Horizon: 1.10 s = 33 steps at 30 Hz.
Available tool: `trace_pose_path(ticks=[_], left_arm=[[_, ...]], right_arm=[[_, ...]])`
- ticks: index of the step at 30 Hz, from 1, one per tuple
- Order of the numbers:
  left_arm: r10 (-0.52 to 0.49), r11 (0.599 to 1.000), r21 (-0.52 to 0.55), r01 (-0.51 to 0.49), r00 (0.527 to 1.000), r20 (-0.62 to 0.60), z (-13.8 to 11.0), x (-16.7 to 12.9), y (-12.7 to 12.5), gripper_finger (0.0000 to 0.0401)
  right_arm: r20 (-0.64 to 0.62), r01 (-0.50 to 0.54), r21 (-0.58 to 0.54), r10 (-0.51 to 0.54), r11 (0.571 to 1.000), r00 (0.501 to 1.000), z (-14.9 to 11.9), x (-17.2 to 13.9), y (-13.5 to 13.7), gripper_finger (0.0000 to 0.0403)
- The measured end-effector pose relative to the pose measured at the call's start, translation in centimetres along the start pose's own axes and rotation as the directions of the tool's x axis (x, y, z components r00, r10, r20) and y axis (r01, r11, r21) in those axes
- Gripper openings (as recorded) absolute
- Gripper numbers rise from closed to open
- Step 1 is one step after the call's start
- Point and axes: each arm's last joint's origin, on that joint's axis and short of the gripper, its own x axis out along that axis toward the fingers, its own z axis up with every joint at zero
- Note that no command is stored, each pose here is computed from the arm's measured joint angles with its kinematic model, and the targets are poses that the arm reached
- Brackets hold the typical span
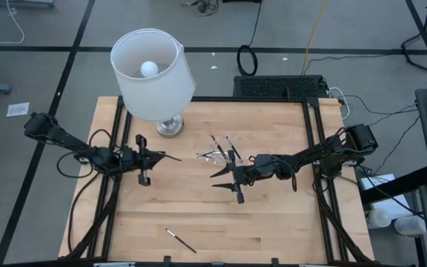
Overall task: Sort items
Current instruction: Put the eyeshadow brush into the transparent organizer
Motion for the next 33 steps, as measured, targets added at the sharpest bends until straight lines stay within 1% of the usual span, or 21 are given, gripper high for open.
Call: trace_pose_path(ticks=[3, 8, 12, 15, 17, 19, 22, 23, 24, 25, 29, 31, 33], left_arm=[[-0.044, 0.999, 0.01, 0.044, 0.999, 0.003, -0.1, 0.2, 0.0, 0.0013], [-0.024, 1.0, 0.01, 0.024, 1.0, -0.003, -0.4, 0.6, 0.5, 0.0013], [-0.058, 0.998, -0.007, 0.058, 0.998, 0.0, -0.8, 1.2, 1.2, 0.0013], [-0.05, 0.999, -0.017, 0.05, 0.999, 0.003, -0.9, 1.5, 1.8, 0.0013], [-0.066, 0.997, -0.026, 0.066, 0.998, 0.003, -1.0, 1.8, 2.2, 0.0013], [-0.097, 0.995, -0.036, 0.098, 0.995, 0.009, -0.9, 2.2, 2.5, 0.0013], [-0.11, 0.993, -0.031, 0.11, 0.994, 0.004, -0.8, 2.8, 2.8, 0.0013], [-0.111, 0.993, -0.024, 0.111, 0.994, 0.002, -0.8, 2.9, 2.8, 0.0013], [-0.119, 0.993, -0.018, 0.119, 0.993, 0.004, -0.7, 3.0, 2.9, 0.0013], [-0.127, 0.992, -0.012, 0.127, 0.992, 0.012, -0.5, 3.3, 2.9, 0.0013], [-0.163, 0.986, 0.03, 0.161, 0.985, 0.066, 0.3, 3.8, 2.9, 0.0013], [-0.15, 0.988, 0.048, 0.147, 0.986, 0.071, 0.4, 3.9, 3.2, 0.0013], [-0.133, 0.991, 0.045, 0.13, 0.989, 0.069, 0.6, 4.4, 3.5, 0.0013]], right_arm=[[-0.006, 0.0, 0.0, 0.0, 1.0, 1.0, -0.1, 0.0, 0.0, 0.0125], [-0.012, 0.001, 0.0, -0.001, 1.0, 1.0, -0.1, 0.0, 0.0, 0.0125], [-0.02, -0.001, 0.0, 0.001, 1.0, 1.0, -0.2, 0.0, 0.0, 0.0125], [-0.026, -0.006, 0.002, 0.006, 1.0, 1.0, -0.2, 0.0, 0.2, 0.0124], [-0.026, 0.003, 0.012, -0.002, 1.0, 1.0, -0.2, 0.0, 0.4, 0.0114], [-0.031, 0.049, 0.009, -0.049, 0.999, 0.998, 0.0, -0.2, 0.7, 0.0092], [-0.013, 0.088, -0.056, -0.088, 0.995, 0.996, 0.7, -1.7, 1.0, 0.0041], [0.0, 0.09, -0.071, -0.09, 0.993, 0.996, 0.8, -2.4, 1.0, 0.0022], [0.002, 0.09, -0.079, -0.09, 0.993, 0.996, 0.9, -3.5, 0.9, 0.0011], [-0.004, 0.09, -0.082, -0.091, 0.993, 0.996, 0.7, -4.6, 0.9, 0.0008], [0.09, 0.112, -0.057, -0.107, 0.992, 0.99, 1.9, -8.2, 0.6, 0.0005], [0.11, 0.105, -0.069, -0.097, 0.992, 0.989, 2.0, -9.5, 0.7, 0.0001], [0.126, 0.099, -0.077, -0.089, 0.992, 0.988, 1.9, -11.1, 0.8, 0.0002]])
